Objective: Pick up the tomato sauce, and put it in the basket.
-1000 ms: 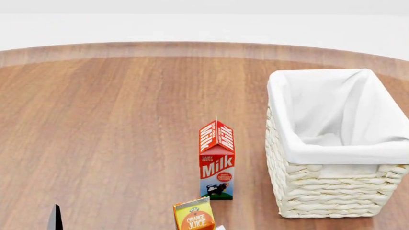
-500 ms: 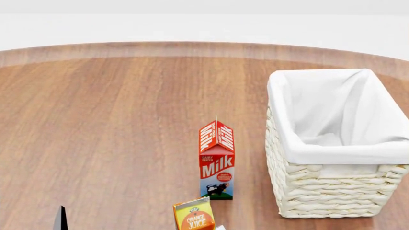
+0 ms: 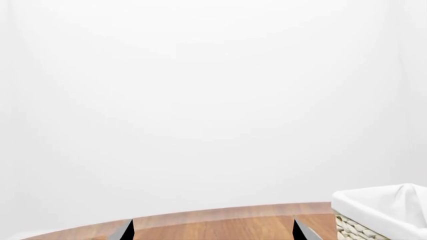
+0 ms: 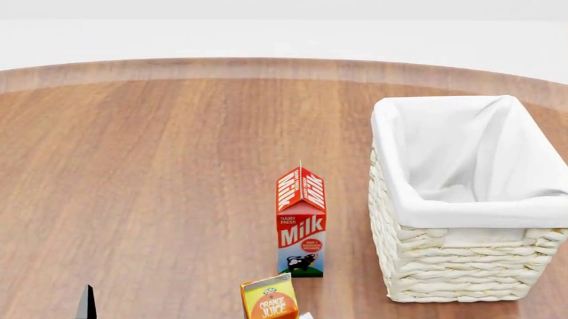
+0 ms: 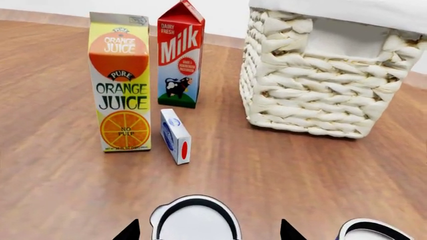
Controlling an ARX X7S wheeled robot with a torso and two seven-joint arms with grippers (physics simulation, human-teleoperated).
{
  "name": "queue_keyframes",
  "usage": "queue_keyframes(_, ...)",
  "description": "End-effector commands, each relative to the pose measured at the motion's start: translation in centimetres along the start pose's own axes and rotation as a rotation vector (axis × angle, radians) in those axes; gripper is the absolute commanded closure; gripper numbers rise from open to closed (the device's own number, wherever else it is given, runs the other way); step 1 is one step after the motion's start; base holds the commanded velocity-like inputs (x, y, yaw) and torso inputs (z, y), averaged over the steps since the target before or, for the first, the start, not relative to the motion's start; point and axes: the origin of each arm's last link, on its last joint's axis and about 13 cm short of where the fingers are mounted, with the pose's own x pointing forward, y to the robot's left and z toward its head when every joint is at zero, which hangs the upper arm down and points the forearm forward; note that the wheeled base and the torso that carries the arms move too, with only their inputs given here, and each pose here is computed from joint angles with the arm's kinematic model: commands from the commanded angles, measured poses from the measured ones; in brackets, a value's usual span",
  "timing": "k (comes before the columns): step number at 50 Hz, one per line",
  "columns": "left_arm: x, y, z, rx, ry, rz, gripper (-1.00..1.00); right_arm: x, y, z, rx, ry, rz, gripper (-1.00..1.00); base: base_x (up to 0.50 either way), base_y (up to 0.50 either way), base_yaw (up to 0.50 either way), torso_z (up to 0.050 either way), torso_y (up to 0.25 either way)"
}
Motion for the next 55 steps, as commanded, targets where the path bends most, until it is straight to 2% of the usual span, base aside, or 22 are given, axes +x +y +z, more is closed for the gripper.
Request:
queue_keyframes(1, 0.0, 0.0, 0.0, 0.000, 0.002, -0.002, -1.00, 1.1, 0.0, -0.6, 0.014, 0.024, -0.009, -1.00, 0.00, 0.00, 0.00, 0.000, 0.000)
queue_keyframes(7, 0.0, 0.0, 0.0, 0.000, 0.000, 0.000, -1.00, 0.9, 0.5, -1.1, 0.041, 0.078, 0.029, -1.00, 0.00, 0.00, 0.00, 0.000, 0.000)
queue_keyframes(17, 0.0, 0.0, 0.0, 0.001, 0.001, -0.002, -1.00, 0.9, 0.5, -1.0, 0.036, 0.074, 0.032, -1.00, 0.00, 0.00, 0.00, 0.000, 0.000)
queue_keyframes(18, 0.0, 0.0, 0.0, 0.000, 0.001, -0.001, -1.00, 0.8, 0.5, -0.9, 0.035, 0.070, 0.034, 1.00, 0.00, 0.00, 0.00, 0.000, 0.000)
queue_keyframes(33, 0.1, -0.1, -0.1, 0.000, 0.004, -0.005, -1.00, 0.8, 0.6, -0.9, 0.038, 0.060, 0.037, 1.00, 0.00, 0.00, 0.00, 0.000, 0.000)
queue_keyframes(37, 0.1, -0.1, -0.1, 0.000, 0.005, -0.004, -1.00, 0.7, 0.5, -0.6, 0.043, 0.018, 0.029, 1.00, 0.00, 0.00, 0.00, 0.000, 0.000)
queue_keyframes(38, 0.1, -0.1, -0.1, -0.001, 0.005, -0.005, -1.00, 0.6, 0.1, 1.2, 0.049, -0.020, 0.015, 1.00, 0.00, 0.00, 0.00, 0.000, 0.000)
queue_keyframes(42, 0.1, -0.1, -0.1, 0.000, 0.006, -0.004, -1.00, 0.4, -0.2, 2.9, 0.047, -0.078, 0.004, 1.00, 0.00, 0.00, 0.00, 0.000, 0.000)
queue_keyframes(44, 0.1, -0.1, -0.1, -0.001, 0.005, -0.004, -1.00, 0.4, -0.8, 5.0, 0.042, -0.183, -0.028, 1.00, 0.00, 0.00, 0.00, 0.000, 0.000)
queue_keyframes(48, 0.1, -0.1, -0.1, -0.002, 0.005, -0.005, -1.00, 0.5, -1.2, 7.7, 0.051, -0.283, -0.049, 1.00, 0.00, 0.00, 0.00, 0.000, 0.000)
queue_keyframes(55, 0.1, 0.0, -0.1, -0.002, 0.005, -0.003, -1.00, 1.3, -1.9, 11.1, 0.051, -0.397, -0.078, 1.00, 0.00, 0.00, 0.00, 0.000, 0.000)
